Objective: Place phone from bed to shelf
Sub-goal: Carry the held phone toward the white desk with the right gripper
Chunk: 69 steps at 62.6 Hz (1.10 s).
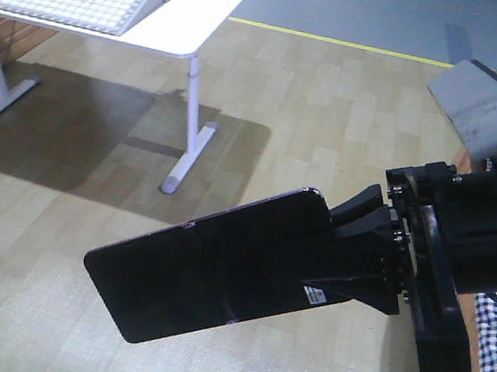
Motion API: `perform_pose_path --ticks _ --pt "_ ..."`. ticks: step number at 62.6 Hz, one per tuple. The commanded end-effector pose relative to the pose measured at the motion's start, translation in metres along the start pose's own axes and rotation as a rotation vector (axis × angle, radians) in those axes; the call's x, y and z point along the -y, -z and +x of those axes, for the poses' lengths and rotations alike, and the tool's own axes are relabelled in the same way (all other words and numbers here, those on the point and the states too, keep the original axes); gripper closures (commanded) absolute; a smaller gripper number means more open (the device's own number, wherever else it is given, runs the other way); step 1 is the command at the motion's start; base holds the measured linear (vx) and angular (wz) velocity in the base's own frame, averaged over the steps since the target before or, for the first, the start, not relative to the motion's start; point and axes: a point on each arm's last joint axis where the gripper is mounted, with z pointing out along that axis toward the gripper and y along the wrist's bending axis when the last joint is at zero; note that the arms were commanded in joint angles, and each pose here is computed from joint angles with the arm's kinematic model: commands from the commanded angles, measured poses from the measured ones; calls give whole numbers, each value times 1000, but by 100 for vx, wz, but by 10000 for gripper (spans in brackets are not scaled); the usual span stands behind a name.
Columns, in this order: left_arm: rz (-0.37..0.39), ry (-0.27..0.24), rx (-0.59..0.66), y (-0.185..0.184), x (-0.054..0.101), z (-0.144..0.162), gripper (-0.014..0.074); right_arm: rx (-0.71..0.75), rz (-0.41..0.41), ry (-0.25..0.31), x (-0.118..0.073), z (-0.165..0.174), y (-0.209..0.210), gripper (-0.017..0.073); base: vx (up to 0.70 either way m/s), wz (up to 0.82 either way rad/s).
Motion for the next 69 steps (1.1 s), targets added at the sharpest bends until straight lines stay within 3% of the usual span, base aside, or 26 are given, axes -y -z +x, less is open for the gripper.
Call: perform_pose_path --ticks 1,69 --pt "-10 10 77 1 -1 -6 593 74 -88 15 -16 -13 6 561 16 -30" --pt "-10 10 77 1 -1 -6 593 74 -87 15 -16 -13 6 561 15 -21"
